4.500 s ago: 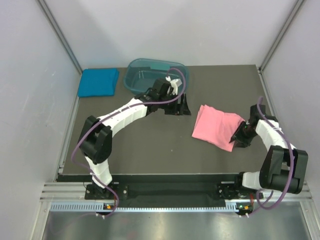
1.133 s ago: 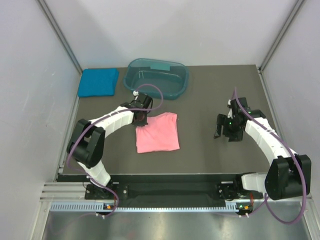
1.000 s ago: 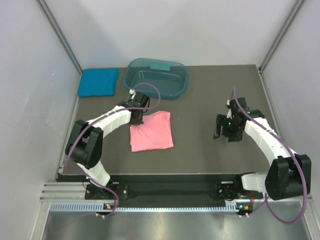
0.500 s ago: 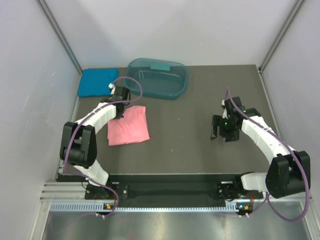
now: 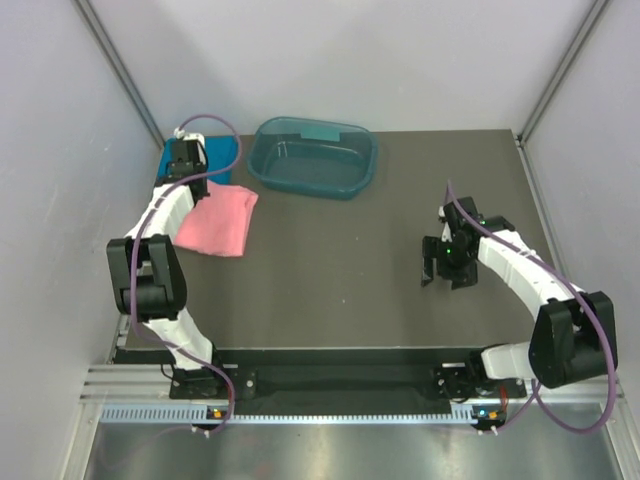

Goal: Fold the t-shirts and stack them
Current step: Neatly place the folded tshirt to the corner

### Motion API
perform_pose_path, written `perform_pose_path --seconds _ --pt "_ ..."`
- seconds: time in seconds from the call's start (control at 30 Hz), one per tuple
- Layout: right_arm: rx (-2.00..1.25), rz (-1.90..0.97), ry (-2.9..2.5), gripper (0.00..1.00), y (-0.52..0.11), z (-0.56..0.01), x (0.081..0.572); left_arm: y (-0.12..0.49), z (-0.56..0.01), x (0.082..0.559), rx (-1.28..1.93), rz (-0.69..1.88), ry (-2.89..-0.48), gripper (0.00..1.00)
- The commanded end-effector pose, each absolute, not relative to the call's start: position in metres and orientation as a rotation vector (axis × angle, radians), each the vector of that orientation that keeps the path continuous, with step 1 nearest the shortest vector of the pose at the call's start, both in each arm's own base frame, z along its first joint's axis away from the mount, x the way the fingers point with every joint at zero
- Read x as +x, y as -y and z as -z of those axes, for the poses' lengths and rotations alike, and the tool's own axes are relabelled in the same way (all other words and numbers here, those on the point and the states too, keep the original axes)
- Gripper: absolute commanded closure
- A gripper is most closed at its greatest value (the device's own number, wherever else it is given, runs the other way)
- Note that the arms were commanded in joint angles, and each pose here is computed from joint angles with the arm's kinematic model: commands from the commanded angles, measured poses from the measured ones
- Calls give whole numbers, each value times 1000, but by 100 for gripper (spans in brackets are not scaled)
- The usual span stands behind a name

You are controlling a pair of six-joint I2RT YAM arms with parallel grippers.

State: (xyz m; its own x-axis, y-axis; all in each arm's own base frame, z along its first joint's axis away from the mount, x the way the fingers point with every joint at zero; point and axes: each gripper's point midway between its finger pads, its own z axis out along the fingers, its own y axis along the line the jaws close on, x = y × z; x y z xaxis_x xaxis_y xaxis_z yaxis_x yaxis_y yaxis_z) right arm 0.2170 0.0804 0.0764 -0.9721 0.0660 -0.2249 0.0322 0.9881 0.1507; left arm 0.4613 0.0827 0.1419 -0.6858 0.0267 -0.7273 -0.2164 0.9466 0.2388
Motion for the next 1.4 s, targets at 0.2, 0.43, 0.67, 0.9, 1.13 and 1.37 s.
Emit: perform_pose_path --seconds 0.2,0.43,0.67,0.9,1.13,1.37 --pt "13 -106 -2965 25 -72 -66 213 -74 -190 544 13 -286 -2076 100" --pt "15 -79 -2982 24 -73 -63 224 -85 -222 577 -66 -323 -1938 100" --pt "41 -67 -2998 24 -72 -59 235 -94 -231 612 -157 -315 -1871 100" --pt "80 -62 -3008 24 -71 -57 245 -107 -231 632 -241 -334 -1854 100" --pt "113 -62 -3012 24 -73 -55 252 -119 -241 648 -345 -312 -1808 100" --pt "154 -74 -3014 24 -76 -51 253 -117 -265 647 -444 -249 -1742 100"
